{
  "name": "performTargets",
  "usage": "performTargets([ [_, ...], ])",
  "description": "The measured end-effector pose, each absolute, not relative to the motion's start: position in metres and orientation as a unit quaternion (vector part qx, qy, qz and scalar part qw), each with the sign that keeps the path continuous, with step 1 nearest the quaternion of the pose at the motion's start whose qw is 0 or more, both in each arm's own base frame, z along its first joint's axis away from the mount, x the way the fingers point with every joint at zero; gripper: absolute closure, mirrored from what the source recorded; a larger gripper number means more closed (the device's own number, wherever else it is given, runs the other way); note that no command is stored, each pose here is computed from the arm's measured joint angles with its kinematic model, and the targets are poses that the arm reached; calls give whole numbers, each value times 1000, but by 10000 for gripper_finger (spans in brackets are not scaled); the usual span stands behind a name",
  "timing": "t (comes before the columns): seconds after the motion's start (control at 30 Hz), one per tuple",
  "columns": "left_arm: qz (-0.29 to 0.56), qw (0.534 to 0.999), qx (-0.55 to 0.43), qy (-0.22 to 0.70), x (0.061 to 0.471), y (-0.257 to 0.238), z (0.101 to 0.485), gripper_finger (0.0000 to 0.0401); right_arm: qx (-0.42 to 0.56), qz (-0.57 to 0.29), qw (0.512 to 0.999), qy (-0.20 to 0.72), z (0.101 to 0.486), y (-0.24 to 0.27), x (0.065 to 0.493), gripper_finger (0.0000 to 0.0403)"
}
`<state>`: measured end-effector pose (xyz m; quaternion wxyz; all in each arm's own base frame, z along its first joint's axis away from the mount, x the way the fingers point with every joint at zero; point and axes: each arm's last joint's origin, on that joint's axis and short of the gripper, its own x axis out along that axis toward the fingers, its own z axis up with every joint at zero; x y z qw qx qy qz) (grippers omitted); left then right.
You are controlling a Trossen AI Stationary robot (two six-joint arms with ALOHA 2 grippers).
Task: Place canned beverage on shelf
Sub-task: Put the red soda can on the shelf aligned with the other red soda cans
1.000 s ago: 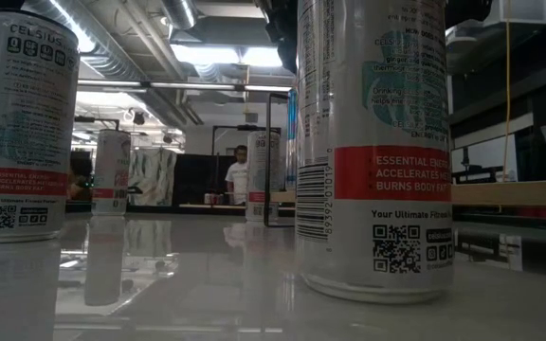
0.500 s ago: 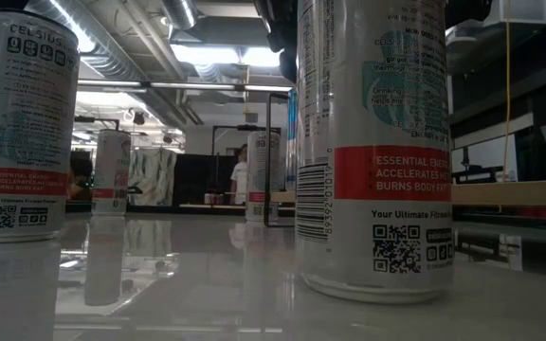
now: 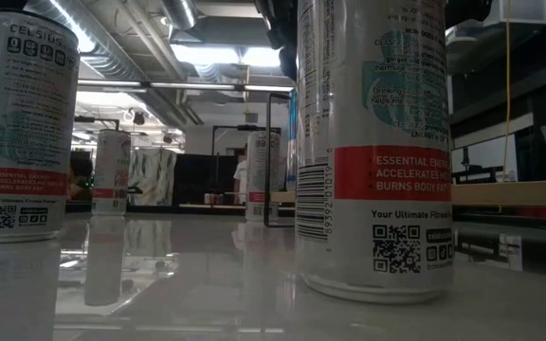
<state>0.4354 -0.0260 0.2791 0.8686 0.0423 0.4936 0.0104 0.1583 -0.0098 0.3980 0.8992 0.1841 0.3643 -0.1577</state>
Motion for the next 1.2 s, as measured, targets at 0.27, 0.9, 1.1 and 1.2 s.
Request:
performTargets([
  [0.27,10,868,42,495,435,-26,279,49,184,-158,899,364,398,-10,158,66],
  [0.9,16,888,15,459,414,-30,318,48,184,-157,899,364,398,-10,158,66],
  [1.1,17,891,-8,454,404,-41,329,48,184,-158,899,364,398,-10,158,66],
  [1.2,14,887,-9,462,402,-49,328,48,184,-158,899,364,398,-10,158,66],
])
